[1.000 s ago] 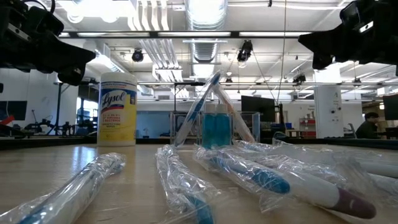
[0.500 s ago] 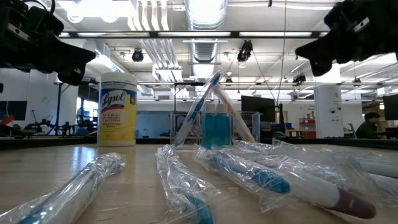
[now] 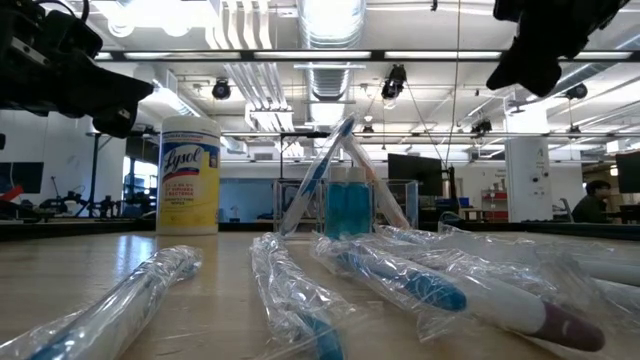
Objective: Pick & Place toothbrushing station
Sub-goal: Put the blue toothbrush into the left section of the transparent organizer
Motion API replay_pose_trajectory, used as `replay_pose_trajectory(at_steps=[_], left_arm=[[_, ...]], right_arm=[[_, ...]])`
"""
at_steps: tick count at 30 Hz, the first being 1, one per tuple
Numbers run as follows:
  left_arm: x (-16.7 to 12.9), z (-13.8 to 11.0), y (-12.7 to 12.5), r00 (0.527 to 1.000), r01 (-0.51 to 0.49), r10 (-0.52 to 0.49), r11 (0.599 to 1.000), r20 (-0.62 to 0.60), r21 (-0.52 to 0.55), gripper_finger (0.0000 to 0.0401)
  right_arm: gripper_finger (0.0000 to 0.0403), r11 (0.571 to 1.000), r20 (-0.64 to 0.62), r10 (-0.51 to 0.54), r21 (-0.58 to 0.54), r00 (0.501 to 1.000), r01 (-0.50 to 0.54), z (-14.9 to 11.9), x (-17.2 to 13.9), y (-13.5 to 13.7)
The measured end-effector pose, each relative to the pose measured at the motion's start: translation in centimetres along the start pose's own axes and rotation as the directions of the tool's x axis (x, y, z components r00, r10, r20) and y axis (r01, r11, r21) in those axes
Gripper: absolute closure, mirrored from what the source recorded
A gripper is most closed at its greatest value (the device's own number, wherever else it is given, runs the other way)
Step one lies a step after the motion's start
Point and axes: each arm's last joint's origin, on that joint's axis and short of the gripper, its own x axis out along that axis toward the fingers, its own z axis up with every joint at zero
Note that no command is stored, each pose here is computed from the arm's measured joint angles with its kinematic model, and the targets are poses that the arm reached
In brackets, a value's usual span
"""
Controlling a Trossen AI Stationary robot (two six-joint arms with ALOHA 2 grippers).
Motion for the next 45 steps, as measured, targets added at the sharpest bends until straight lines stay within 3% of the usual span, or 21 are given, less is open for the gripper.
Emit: replay_pose_trajectory(at_steps=[5,11,17,22,32,45], left_arm=[[0.0,0.0,-0.1,1.0,0.021,-0.021,1.0,-0.004,-0.004,0.0389],[0.0,0.0,-0.1,1.0,0.022,-0.022,1.0,-0.003,-0.005,0.0388],[0.0,0.0,-0.1,1.0,0.023,-0.023,1.0,-0.004,-0.011,0.0391],[0.0,-0.1,-0.1,1.0,0.025,-0.025,1.0,-0.009,-0.013,0.0386],[0.0,-0.1,-0.1,1.0,0.028,-0.028,1.0,-0.013,-0.001,0.0389],[0.0,-0.2,-0.2,0.997,0.068,-0.068,0.998,-0.027,-0.001,0.0388]], right_arm=[[0.0382,0.999,-0.102,0.0,0.034,0.995,0.004,0.0,2.1,3.2],[0.0315,0.999,-0.241,0.006,0.051,0.97,0.007,-0.3,5.1,6.2],[0.0247,0.992,-0.413,-0.062,0.074,0.909,0.102,-1.2,8.5,8.5],[0.0216,0.988,-0.49,-0.095,0.063,0.867,0.143,-1.8,11.4,10.6],[0.0202,0.955,-0.6,-0.202,0.053,0.774,0.29,-3.0,14.8,13.7],[0.0202,0.942,-0.672,-0.214,0.052,0.709,0.333,-5.8,17.6,14.6]])
